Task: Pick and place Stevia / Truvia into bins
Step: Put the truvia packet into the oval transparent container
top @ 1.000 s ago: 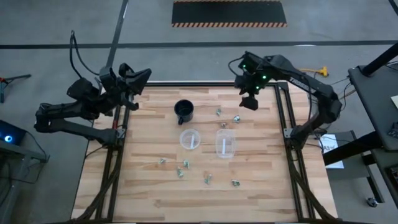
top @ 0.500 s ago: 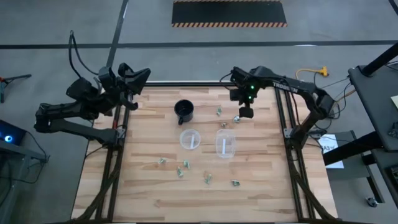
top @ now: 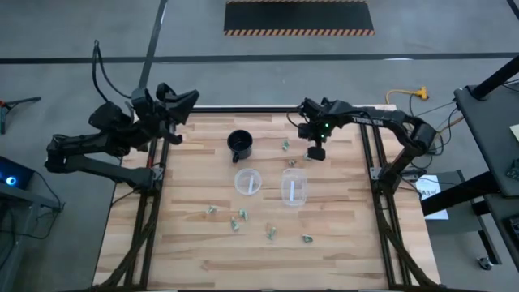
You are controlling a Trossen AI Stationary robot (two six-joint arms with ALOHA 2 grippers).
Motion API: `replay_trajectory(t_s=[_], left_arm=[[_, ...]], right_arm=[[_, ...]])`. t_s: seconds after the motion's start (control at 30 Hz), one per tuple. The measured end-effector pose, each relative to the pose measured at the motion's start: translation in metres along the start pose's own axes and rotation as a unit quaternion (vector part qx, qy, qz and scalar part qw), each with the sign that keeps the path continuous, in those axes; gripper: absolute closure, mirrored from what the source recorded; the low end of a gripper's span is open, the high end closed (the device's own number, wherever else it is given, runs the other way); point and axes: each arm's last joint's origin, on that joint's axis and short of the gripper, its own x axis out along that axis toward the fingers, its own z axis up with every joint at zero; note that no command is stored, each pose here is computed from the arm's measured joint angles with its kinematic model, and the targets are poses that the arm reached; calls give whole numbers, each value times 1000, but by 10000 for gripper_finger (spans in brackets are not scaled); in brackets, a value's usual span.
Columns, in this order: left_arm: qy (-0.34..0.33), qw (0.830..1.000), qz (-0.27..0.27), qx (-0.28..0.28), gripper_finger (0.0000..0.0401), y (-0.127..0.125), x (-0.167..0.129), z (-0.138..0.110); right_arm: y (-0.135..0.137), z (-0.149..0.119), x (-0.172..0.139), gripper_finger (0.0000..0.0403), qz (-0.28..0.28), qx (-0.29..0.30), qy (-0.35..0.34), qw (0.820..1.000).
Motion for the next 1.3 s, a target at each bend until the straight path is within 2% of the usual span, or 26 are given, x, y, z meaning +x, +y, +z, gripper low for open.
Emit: replay_trajectory(t_s=[0.33,1.03,1.13,1.3], left_arm=[[3,1000,1,0,399,0,2,-2],[5,1000,1,1,399,-1,3,-4],[6,1000,1,1,399,-1,4,-4],[6,1000,1,1,399,-1,4,-4]], right_arm=[[0,-15,25,39,-8,6,-10,1000],[9,-30,50,41,-63,-5,4,998],[10,-32,52,59,-63,-2,8,998],[10,-33,53,115,-64,13,5,998]])
